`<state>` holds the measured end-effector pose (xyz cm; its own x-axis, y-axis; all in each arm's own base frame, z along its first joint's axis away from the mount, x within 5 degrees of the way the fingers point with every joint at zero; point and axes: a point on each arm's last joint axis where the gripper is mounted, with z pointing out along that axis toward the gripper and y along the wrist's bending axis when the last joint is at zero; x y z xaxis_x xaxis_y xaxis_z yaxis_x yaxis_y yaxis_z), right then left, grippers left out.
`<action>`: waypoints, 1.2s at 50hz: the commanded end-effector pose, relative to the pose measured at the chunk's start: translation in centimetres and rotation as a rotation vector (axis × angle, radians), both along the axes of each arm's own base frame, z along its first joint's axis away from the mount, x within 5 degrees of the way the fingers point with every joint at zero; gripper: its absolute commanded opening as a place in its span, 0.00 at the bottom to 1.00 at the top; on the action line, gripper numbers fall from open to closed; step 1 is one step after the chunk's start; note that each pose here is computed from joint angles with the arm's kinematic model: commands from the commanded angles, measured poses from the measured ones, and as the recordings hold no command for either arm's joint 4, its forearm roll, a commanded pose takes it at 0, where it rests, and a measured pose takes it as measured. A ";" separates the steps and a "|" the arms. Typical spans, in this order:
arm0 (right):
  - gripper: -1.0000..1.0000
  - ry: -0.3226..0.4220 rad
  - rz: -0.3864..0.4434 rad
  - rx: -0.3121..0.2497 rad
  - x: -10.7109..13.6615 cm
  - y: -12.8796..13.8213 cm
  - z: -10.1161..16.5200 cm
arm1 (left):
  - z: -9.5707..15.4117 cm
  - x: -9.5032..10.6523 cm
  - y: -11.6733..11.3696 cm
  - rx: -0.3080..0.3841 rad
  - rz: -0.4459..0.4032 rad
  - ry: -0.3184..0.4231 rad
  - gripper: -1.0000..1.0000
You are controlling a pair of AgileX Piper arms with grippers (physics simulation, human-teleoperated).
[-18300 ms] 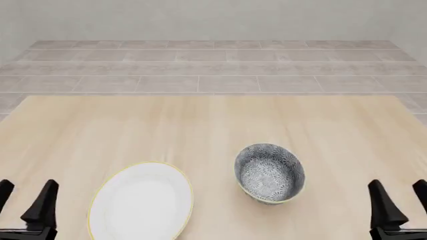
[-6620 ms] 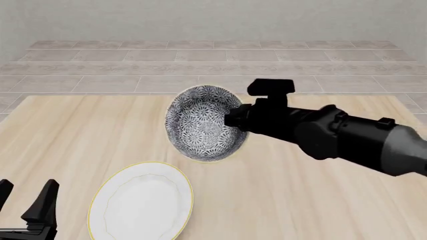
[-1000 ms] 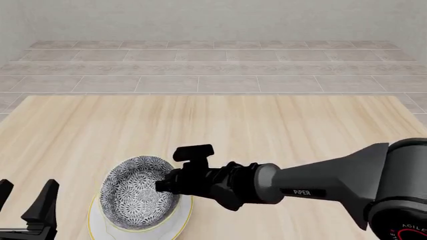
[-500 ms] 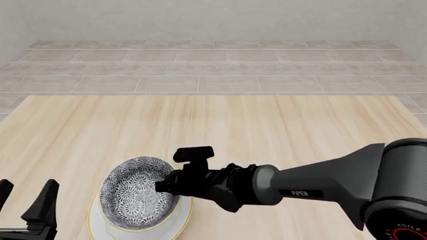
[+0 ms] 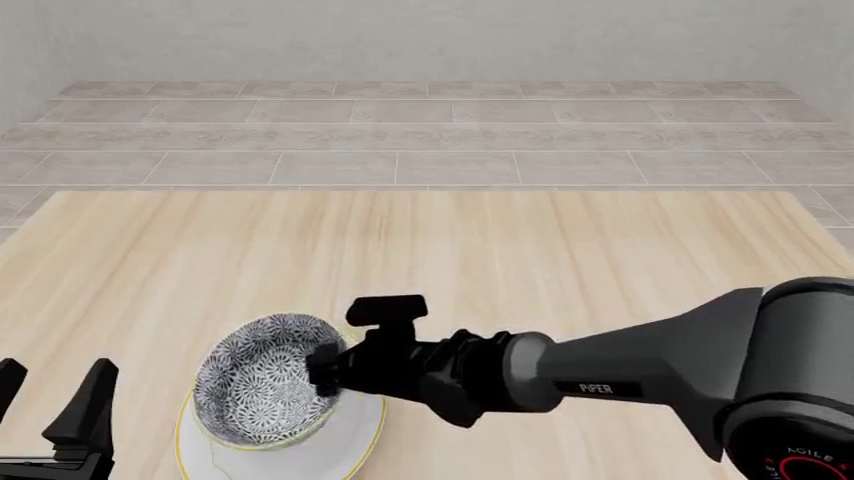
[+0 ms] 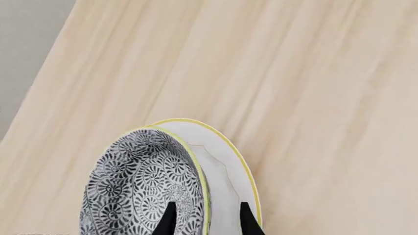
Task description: Put the bowl on the plate.
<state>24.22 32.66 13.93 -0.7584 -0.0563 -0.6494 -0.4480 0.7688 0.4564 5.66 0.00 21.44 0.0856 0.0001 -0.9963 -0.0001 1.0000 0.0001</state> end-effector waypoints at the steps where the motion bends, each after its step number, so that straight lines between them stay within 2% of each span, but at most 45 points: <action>1: 1.00 0.003 0.007 -0.013 -0.1 0.0 -0.4 | 0.0 0.0 0.0 0.000 0.000 0.000 1.00; 27: 1.00 -0.015 0.000 -0.012 0.5 -0.4 0.6 | 0.0 0.0 0.0 0.000 0.000 0.000 1.00; 37: 1.00 -0.053 0.001 0.000 0.9 -1.0 3.2 | 0.0 0.0 0.0 0.000 0.000 0.000 1.00; 48: 1.00 -0.199 0.021 0.029 1.0 -3.2 11.8 | 0.0 0.0 0.0 0.000 0.000 0.000 1.00; 49: 1.00 -0.199 0.021 0.029 1.0 -3.2 11.8 | 0.0 0.0 0.0 0.000 0.000 0.000 1.00; 51: 1.00 -0.229 0.025 0.031 1.0 -3.7 13.4 | 0.0 0.0 0.0 0.000 0.000 0.000 1.00; 60: 1.00 -0.378 0.024 0.033 0.2 -7.5 21.0 | 0.0 0.0 0.0 0.000 0.000 0.000 1.00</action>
